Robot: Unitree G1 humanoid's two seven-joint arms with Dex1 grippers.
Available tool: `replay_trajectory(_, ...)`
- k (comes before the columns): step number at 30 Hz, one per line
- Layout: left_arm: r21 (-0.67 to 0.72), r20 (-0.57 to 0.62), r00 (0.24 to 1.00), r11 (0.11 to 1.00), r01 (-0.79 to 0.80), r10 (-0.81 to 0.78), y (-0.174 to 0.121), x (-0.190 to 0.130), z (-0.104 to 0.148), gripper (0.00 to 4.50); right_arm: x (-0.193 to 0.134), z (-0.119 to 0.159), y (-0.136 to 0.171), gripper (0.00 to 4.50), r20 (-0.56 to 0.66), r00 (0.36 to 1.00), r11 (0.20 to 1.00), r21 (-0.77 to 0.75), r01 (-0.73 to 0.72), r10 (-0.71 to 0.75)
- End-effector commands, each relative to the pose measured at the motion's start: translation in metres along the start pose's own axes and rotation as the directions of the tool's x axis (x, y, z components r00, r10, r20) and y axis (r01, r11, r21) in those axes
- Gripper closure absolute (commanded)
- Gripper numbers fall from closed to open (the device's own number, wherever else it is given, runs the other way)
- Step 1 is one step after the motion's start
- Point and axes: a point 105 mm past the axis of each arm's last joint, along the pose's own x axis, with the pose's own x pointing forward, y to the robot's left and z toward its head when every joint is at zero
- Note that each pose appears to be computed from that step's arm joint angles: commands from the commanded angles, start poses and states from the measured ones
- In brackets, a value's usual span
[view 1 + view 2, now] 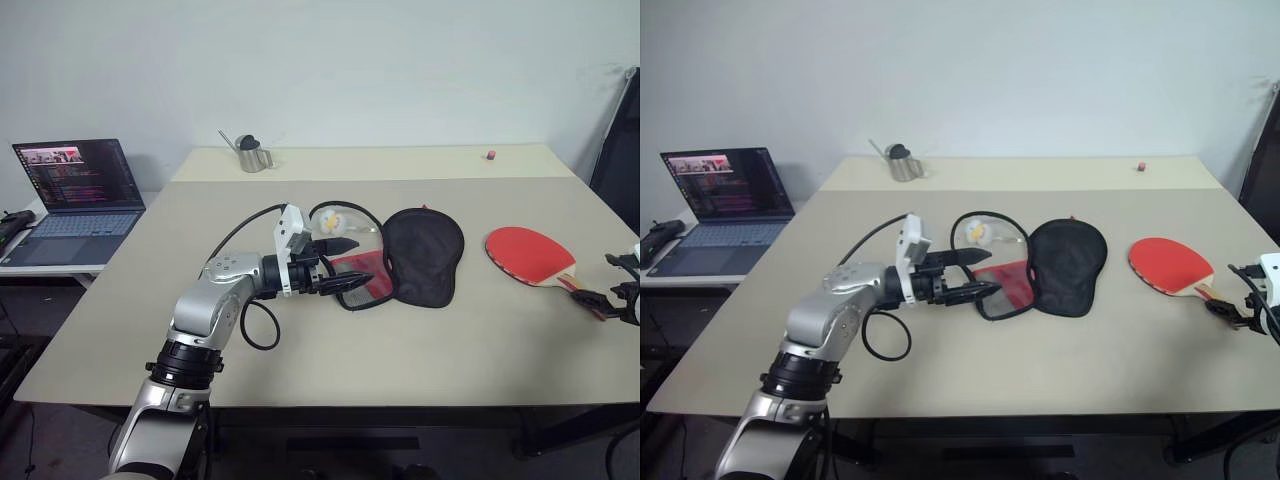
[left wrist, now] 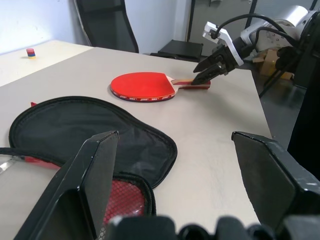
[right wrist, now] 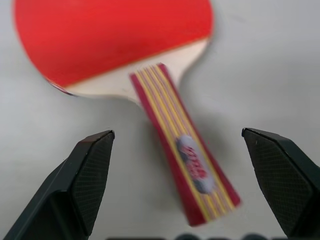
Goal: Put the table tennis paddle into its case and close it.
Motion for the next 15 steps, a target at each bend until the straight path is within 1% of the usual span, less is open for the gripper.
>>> replay_trajectory(1,0.052,0.023,1.0,0.999,0.015,-0.017,-0.001,0.002,0.013,0.54,-0.006,0.007,-0.008,0.01,-0.002,1.0,1.0,-0.02,0.021,-0.021)
replay_trajectory(7,0.054,0.017,1.0,0.998,0.018,-0.019,-0.001,0.002,0.012,0.54,-0.003,-0.004,0.0,0.01,-0.059,0.997,0.998,-0.003,-0.059,0.059)
replay_trajectory(10,0.058,0.012,1.0,0.998,0.017,-0.018,-0.001,0.001,0.013,0.54,-0.002,-0.011,0.01,0.01,-0.09,0.986,0.99,-0.003,-0.141,0.14)
replay_trajectory(13,0.06,0.011,1.0,0.998,0.014,-0.015,0.0,0.0,0.013,0.54,-0.003,-0.014,0.017,0.01,-0.099,0.977,0.981,-0.003,-0.192,0.191)
replay_trajectory(15,0.062,0.01,1.0,0.998,0.012,-0.012,0.0,-0.001,0.013,0.54,-0.003,-0.013,0.019,0.01,-0.096,0.975,0.98,-0.004,-0.2,0.199)
